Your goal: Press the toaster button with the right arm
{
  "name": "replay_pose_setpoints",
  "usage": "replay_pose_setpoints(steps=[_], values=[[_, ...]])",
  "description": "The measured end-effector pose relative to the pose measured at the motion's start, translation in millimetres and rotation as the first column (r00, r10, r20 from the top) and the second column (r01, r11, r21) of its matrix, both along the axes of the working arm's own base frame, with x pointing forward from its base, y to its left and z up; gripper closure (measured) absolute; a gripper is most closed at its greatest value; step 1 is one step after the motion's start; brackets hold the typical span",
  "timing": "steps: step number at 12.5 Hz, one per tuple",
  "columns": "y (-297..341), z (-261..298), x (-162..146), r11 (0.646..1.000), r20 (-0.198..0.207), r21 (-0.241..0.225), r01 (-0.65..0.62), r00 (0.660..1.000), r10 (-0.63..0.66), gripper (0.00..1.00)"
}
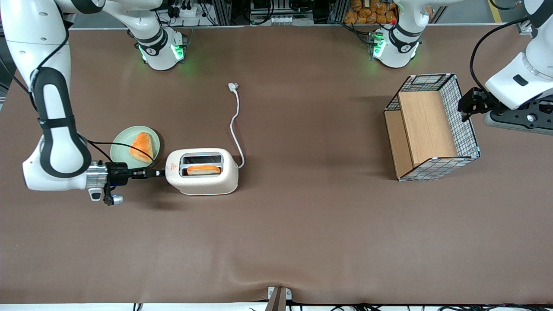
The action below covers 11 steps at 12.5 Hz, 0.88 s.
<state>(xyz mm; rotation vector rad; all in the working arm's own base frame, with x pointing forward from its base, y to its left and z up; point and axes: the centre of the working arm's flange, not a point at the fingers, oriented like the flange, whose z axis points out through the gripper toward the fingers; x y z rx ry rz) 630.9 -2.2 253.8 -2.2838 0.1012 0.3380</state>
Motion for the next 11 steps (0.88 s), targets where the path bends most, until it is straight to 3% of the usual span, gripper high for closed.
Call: replay_pose_setpoints(steps=[3,7,9,11], values=[[-15,54,10,1.000,-0.042,-0.014,-0.023,0.999,0.022,0.99],[-26,145,10,0.989,-0.073,-0.130,-0.076,0.995,0.067,0.99],[-36,187,0,0.972,-0.056,-0.216,-0.093,0.995,0.083,0.96],[-40,237,-15,0.933,-0.031,-0.342,-0.115,0.993,0.111,0.77]])
